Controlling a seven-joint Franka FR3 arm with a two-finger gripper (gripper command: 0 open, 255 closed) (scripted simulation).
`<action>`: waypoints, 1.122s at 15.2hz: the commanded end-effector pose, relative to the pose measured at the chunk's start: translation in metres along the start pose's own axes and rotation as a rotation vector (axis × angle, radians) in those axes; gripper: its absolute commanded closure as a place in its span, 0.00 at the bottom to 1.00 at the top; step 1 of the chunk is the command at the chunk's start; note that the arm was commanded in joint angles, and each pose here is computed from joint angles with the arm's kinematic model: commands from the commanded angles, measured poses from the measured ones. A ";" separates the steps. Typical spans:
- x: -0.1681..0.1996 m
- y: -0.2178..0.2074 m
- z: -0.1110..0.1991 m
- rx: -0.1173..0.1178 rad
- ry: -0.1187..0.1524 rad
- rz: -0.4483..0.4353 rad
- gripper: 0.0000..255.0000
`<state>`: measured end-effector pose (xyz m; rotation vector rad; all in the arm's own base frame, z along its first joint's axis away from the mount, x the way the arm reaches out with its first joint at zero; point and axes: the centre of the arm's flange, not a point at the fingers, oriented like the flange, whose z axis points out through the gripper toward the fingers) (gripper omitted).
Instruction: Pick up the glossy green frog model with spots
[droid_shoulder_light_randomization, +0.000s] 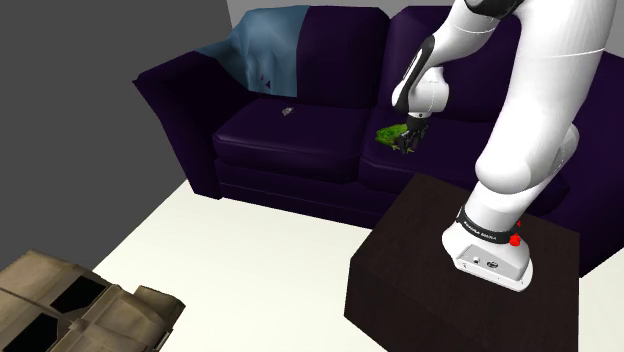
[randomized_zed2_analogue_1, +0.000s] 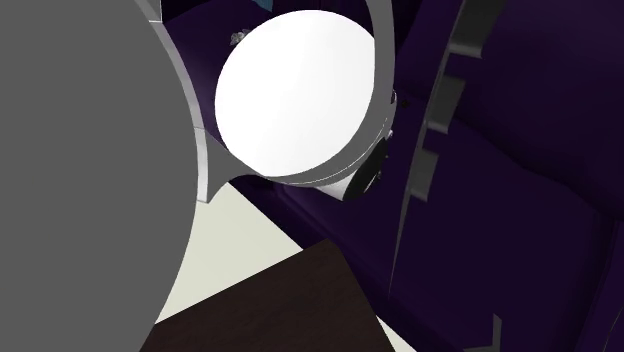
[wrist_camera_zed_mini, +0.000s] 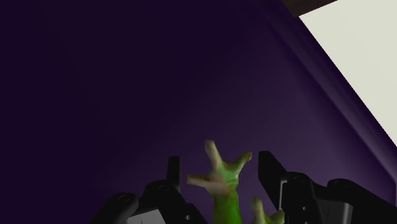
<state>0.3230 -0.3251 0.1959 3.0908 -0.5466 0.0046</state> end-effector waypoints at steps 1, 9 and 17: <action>0.000 -0.001 -0.002 0.000 -0.008 -0.001 1.00; 0.000 -0.001 -0.044 0.000 -0.008 -0.001 1.00; 0.000 -0.001 -0.077 0.000 -0.008 -0.001 1.00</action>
